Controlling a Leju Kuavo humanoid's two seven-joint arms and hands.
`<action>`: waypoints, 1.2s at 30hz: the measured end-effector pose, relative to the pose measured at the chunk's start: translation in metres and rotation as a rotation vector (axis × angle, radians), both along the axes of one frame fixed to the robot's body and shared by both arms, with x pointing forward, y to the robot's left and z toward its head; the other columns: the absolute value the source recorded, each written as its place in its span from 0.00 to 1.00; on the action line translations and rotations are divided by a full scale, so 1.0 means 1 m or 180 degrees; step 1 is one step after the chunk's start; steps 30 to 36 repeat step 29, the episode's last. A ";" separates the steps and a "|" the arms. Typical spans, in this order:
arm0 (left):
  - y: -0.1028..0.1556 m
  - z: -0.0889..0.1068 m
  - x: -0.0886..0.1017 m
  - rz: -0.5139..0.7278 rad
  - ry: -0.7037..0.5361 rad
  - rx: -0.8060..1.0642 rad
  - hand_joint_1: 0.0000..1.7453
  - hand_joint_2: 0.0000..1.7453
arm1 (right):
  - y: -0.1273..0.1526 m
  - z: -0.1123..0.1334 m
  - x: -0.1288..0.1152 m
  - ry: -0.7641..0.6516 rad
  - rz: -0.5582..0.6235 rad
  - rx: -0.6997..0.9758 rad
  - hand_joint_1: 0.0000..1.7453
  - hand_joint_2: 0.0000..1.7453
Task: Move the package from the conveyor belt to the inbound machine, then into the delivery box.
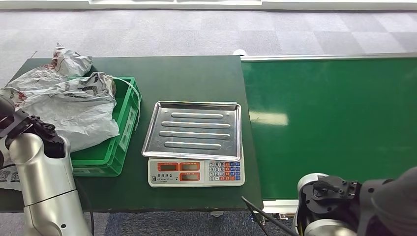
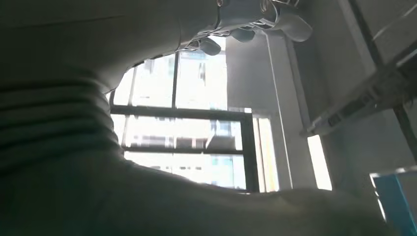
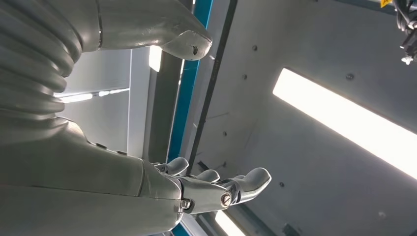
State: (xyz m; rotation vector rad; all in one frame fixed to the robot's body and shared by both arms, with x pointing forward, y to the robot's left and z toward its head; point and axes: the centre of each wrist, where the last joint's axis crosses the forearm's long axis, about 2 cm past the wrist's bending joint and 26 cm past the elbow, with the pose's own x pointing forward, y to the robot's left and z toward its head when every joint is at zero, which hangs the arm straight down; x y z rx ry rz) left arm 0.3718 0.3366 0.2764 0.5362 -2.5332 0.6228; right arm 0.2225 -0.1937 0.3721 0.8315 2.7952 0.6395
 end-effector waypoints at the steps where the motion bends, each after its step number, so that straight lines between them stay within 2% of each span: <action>1: -0.005 0.001 -0.004 -0.0209 -0.0044 0.0014 0.00 1.00 | 0.001 -0.001 0.000 0.0000 0.0095 0.0048 0.00 1.00; 4: -0.027 0.001 -0.018 -0.1011 -0.0195 0.0282 0.00 1.00 | 0.007 -0.010 0.003 0.0102 0.0673 0.0320 0.00 1.00; 7: -0.054 -0.008 -0.034 -0.1711 -0.0309 0.0644 0.00 1.00 | 0.016 -0.028 0.009 0.0369 0.1231 0.0559 0.00 1.00; 13: -0.099 -0.029 -0.060 -0.2399 -0.0362 0.1082 0.00 1.00 | 0.030 -0.058 0.015 0.0804 0.1761 0.0732 0.00 1.00; 17: -0.134 -0.041 -0.083 -0.2825 -0.0422 0.0945 0.00 1.00 | 0.033 -0.075 0.017 0.1046 0.1887 0.0815 0.00 1.00; 24: -0.158 -0.047 -0.103 -0.3060 -0.0481 0.0700 0.00 1.00 | 0.034 -0.086 0.017 0.1180 0.1824 0.0780 0.00 1.00; 36: -0.162 -0.047 -0.107 -0.3086 -0.0490 0.0665 0.00 1.00 | 0.034 -0.088 0.017 0.1212 0.1820 0.0774 0.00 1.00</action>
